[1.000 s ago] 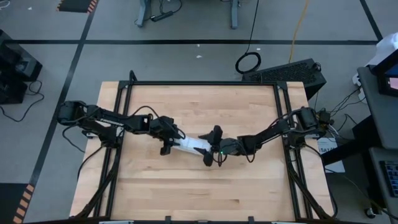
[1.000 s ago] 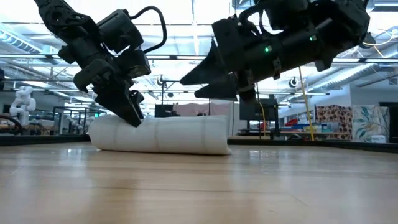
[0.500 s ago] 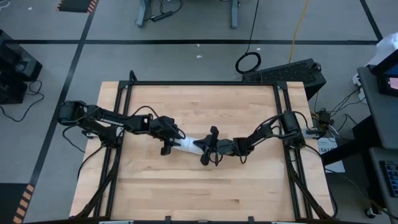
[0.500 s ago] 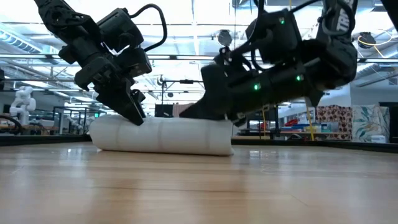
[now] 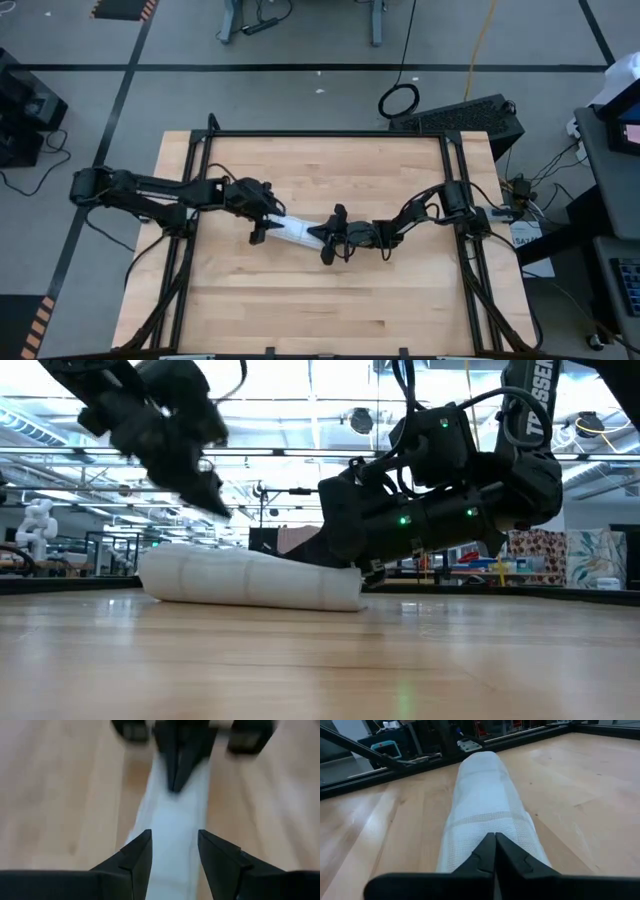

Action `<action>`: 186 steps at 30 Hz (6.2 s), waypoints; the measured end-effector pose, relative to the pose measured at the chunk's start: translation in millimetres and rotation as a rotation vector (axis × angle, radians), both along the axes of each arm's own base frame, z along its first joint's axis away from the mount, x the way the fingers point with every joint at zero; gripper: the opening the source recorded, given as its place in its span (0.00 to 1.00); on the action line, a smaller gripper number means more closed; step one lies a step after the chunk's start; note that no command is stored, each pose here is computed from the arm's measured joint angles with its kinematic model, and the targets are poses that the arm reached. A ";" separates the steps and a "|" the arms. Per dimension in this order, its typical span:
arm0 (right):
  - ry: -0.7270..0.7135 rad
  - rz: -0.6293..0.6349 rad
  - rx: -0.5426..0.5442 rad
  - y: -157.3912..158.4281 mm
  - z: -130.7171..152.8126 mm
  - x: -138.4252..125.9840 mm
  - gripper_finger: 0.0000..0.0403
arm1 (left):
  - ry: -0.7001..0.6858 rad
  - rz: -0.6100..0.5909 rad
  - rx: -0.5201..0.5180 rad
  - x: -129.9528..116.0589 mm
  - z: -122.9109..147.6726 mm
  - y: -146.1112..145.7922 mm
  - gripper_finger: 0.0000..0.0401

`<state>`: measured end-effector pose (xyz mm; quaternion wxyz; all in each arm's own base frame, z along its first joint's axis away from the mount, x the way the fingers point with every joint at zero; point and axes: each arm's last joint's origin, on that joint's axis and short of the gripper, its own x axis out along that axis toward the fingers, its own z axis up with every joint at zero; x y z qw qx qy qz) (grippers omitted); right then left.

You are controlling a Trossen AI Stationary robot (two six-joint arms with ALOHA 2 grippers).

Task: Roll towel
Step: Roll the white towel, then return to Home Position

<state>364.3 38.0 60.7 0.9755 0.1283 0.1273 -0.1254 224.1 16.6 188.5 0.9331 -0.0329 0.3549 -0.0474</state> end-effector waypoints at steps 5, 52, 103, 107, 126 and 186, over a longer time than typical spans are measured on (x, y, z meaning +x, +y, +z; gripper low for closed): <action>0.002 0.002 0.004 0.0 -0.7 -0.3 0.00 | -0.246 -0.100 0.005 2.4 11.1 -9.2 0.40; 0.062 0.141 -0.128 3.7 109.9 -22.0 0.00 | -0.603 0.034 -0.128 -38.4 -48.0 -11.1 0.04; -0.009 0.412 -0.255 10.5 67.5 -216.4 0.00 | -0.547 0.066 0.039 -86.6 -44.0 -50.2 0.04; -0.036 0.414 -0.273 10.2 71.7 -217.4 0.00 | -0.519 0.076 0.007 -89.7 -45.3 -50.2 0.03; -0.155 0.412 -0.366 -1.2 97.9 -247.0 0.00 | -0.562 0.123 0.130 -113.4 -37.1 -41.8 0.00; -0.302 0.348 -0.329 -25.5 110.2 -268.3 0.00 | -0.685 0.188 0.111 -123.4 -26.0 -35.0 0.00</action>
